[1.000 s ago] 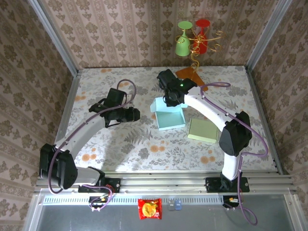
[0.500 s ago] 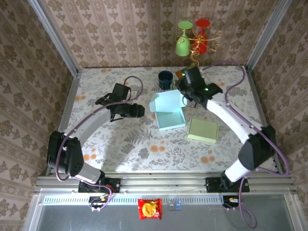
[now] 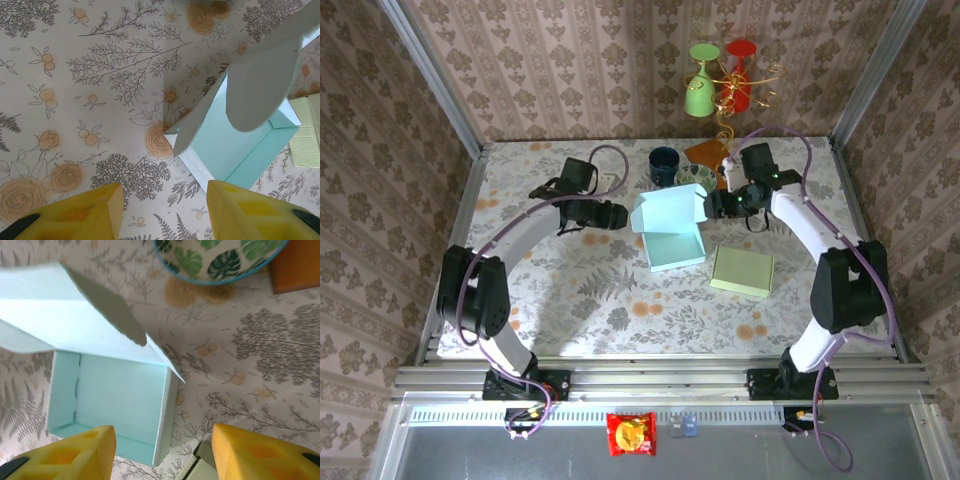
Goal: Fold the paper box
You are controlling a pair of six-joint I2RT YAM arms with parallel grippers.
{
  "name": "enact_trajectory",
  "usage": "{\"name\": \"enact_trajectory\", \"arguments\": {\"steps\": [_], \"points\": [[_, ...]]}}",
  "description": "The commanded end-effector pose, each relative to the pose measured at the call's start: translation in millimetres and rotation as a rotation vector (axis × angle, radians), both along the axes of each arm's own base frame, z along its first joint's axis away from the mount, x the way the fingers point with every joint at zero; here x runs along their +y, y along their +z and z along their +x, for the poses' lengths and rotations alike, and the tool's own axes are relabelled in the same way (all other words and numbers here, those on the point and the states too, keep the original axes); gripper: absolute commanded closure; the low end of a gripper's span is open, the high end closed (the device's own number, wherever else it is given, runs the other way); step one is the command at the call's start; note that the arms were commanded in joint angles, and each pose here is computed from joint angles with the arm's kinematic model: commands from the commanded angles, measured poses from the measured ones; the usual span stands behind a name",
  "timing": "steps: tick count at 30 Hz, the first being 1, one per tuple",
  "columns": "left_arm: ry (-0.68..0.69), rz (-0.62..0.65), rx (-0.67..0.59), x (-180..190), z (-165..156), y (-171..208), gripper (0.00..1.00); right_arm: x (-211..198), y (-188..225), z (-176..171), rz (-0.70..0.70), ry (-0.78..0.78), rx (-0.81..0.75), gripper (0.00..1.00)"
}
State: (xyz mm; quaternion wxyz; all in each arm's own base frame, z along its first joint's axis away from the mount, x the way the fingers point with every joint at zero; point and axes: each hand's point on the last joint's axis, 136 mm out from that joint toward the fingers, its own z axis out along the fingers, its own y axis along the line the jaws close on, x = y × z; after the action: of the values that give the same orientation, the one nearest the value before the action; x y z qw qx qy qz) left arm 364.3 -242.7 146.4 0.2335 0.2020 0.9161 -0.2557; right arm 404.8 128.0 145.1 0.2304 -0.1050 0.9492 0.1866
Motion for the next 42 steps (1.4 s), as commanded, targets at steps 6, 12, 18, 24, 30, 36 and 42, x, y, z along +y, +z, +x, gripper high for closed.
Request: {"name": "enact_trajectory", "arguments": {"steps": [6,12,18,24,30,36,42], "points": [[-0.078,-0.005,-0.039,-26,13,6,0.52,11,-10,16,-0.018,0.118,-0.021,0.45],[-0.11,0.02,-0.034,-40,15,2,0.53,16,-13,29,-0.019,0.132,-0.016,0.47],[-0.124,0.064,-0.025,-46,16,-4,0.57,20,-11,37,-0.018,0.135,-0.02,0.51],[-0.125,0.08,-0.011,-44,14,-9,0.64,31,-10,43,-0.018,0.158,-0.02,0.54],[-0.116,0.094,-0.006,-43,15,-12,0.71,35,-11,44,-0.04,0.165,-0.021,0.62],[-0.114,0.108,-0.001,-46,19,-14,0.76,33,-12,44,-0.078,0.16,-0.021,0.72],[-0.106,0.133,-0.016,-49,22,-12,0.84,32,-9,44,-0.11,0.151,-0.025,0.89]]}}
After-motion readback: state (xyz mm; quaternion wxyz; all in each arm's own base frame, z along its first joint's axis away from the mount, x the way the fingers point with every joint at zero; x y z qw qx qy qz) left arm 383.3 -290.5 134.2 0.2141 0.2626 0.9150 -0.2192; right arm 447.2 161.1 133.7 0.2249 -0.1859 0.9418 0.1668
